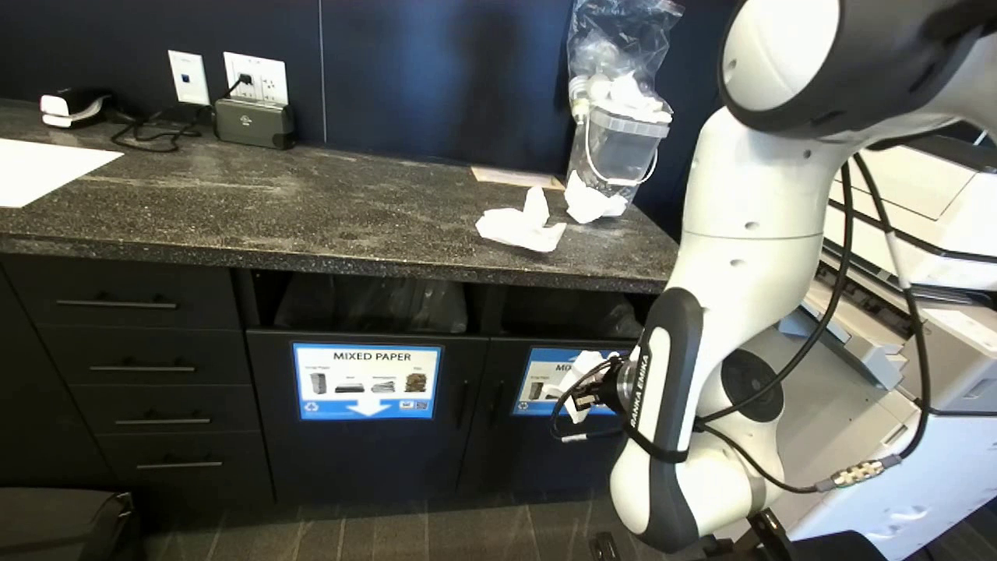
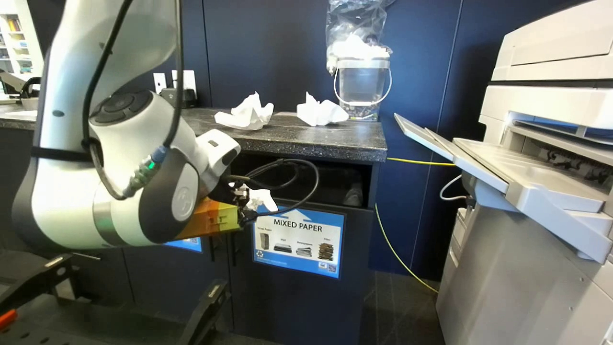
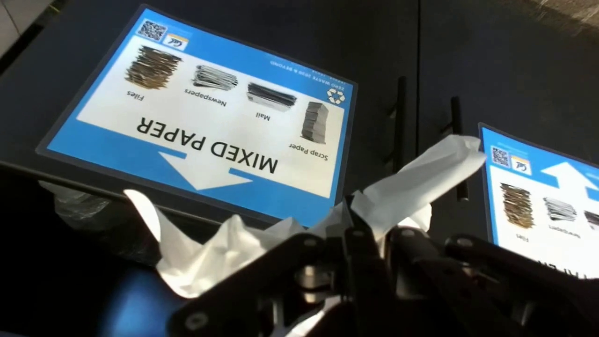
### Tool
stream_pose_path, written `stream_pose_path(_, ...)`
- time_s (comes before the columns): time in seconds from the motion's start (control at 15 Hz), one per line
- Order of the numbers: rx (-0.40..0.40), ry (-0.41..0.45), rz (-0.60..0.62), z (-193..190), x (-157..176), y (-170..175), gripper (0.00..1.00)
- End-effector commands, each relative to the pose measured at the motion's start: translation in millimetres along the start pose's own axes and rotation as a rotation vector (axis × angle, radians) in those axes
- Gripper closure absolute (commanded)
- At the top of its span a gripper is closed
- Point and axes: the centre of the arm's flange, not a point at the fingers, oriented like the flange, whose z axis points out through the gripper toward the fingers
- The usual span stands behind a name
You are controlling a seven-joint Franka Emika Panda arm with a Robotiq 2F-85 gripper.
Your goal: Pick up the paper from the counter and throw it in the bin
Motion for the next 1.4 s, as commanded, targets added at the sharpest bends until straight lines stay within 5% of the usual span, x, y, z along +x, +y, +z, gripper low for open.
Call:
stream_pose_path(0.0,-0.018,0.089,-0.063,27.1,-19.3,35.7,0.98)
stream_pose_path(0.6,0.063,0.208,-0.166,66.4,20.0,126.9,0.98)
stream_pose_path(0.93,0.138,0.274,-0.204,98.4,36.9,153.2,0.99)
stream_pose_path(1.33,0.122,0.358,-0.181,128.9,46.7,172.1,0.99)
